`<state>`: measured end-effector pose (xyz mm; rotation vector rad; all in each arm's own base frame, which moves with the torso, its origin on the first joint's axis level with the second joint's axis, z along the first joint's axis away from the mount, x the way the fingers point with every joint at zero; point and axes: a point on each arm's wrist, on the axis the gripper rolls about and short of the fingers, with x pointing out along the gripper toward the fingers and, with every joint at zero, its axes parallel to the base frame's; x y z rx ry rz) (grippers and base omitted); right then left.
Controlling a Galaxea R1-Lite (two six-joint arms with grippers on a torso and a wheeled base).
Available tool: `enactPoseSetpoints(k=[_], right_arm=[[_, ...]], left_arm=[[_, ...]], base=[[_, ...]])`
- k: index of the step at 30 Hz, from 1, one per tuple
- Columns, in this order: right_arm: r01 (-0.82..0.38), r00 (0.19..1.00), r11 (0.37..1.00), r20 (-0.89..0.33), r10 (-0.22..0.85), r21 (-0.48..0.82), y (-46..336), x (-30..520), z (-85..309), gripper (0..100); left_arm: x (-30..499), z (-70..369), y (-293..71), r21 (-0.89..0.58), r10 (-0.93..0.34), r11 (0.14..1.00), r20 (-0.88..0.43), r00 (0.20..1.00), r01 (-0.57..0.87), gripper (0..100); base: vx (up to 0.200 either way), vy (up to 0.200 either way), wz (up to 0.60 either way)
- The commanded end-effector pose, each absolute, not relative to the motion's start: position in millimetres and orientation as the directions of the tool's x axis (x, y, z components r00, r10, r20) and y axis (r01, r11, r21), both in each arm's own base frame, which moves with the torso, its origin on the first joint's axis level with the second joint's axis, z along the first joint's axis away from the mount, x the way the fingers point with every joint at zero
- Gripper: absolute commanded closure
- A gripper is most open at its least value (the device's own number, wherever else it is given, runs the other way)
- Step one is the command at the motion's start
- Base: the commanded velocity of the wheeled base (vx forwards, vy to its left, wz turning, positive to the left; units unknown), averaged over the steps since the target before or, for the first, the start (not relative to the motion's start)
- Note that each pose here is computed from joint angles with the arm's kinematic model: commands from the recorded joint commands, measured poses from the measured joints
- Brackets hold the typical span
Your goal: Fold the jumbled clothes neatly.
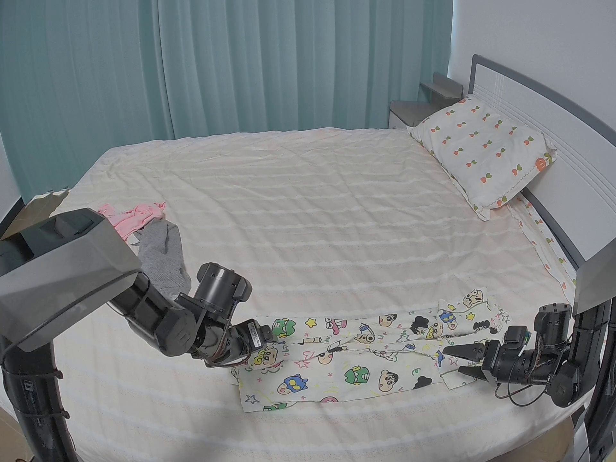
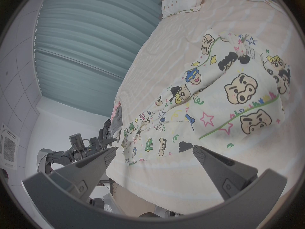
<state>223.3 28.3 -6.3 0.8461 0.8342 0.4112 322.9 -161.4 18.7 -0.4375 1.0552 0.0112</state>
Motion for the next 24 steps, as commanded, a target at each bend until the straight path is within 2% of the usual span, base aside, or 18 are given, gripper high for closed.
enactPoseSetpoints(k=[1,5,7,15,24], right_arm=[[0.000,0.614,0.610,-0.482,0.625,0.792,29.5,223.0,-8.8,0],[0.000,0.615,0.611,-0.482,0.624,0.792,29.2,223.0,-8.8,0],[-0.002,0.615,0.611,-0.481,0.625,0.792,29.5,223.4,-8.8,0],[0.002,0.614,0.613,-0.484,0.623,0.790,29.1,223.0,-9.5,0],[0.004,0.610,0.615,-0.490,0.623,0.788,29.1,222.6,-11.0,0]], left_arm=[[339.5,-4.9,-168.9,-0.242,-0.117,0.945,-0.878,0.465,-0.220,0],[335.6,-10.6,-166.1,-0.154,-0.075,0.973,-0.915,0.397,-0.172,0],[335.4,-12.2,-166.6,-0.148,-0.073,0.975,-0.917,0.392,-0.164,0],[338.0,-21.0,-167.3,-0.134,-0.067,0.979,-0.922,0.381,-0.154,0],[345.1,-22.2,-173.3,-0.108,-0.045,0.986,-0.910,0.412,-0.131,0]], base=[[0.000,0.000,0.00],[0.000,0.000,0.00],[0.000,0.000,0.00],[0.000,0.000,0.00],[0.000,0.000,0.00]])
